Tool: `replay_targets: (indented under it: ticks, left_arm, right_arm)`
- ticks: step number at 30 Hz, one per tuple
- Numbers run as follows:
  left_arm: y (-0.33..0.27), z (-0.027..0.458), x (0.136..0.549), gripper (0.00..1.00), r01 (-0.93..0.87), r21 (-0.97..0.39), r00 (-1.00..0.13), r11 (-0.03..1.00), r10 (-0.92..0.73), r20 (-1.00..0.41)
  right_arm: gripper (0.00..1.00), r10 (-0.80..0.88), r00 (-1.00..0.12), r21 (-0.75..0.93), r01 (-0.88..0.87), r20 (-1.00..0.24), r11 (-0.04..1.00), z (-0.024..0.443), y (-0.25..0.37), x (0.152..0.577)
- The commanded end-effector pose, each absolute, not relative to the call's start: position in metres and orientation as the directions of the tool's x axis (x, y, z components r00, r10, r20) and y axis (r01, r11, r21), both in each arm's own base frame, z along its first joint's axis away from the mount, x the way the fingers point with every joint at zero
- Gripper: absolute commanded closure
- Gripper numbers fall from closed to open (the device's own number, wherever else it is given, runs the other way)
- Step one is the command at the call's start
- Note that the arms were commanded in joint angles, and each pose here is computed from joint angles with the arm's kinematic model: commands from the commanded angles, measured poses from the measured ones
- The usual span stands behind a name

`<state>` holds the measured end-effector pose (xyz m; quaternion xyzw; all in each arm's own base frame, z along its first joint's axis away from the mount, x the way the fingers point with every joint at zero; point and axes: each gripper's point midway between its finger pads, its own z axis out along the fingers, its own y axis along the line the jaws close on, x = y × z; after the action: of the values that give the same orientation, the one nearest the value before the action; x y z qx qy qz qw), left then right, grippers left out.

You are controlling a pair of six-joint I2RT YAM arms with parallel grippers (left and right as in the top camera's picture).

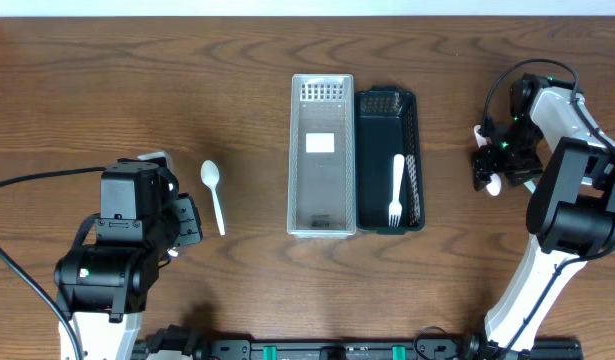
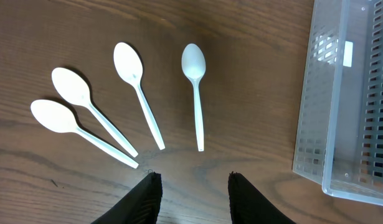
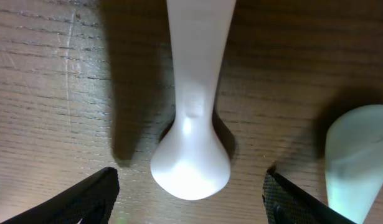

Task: Pack container
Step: 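Move the right gripper to the white spoon and grasp it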

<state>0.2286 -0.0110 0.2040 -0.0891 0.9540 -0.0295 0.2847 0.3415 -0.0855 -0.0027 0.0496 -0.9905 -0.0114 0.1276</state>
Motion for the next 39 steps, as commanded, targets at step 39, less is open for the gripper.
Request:
replay_targets:
  ticks: [39]
  left_arm:
    - [-0.01,0.209,0.23,0.62,-0.149,-0.104,-0.815,0.983,-0.182,-0.55]
  right_arm:
    - [0.62,-0.074,-0.973,0.024,-0.07,0.221,0.997,-0.01,-0.072,0.351]
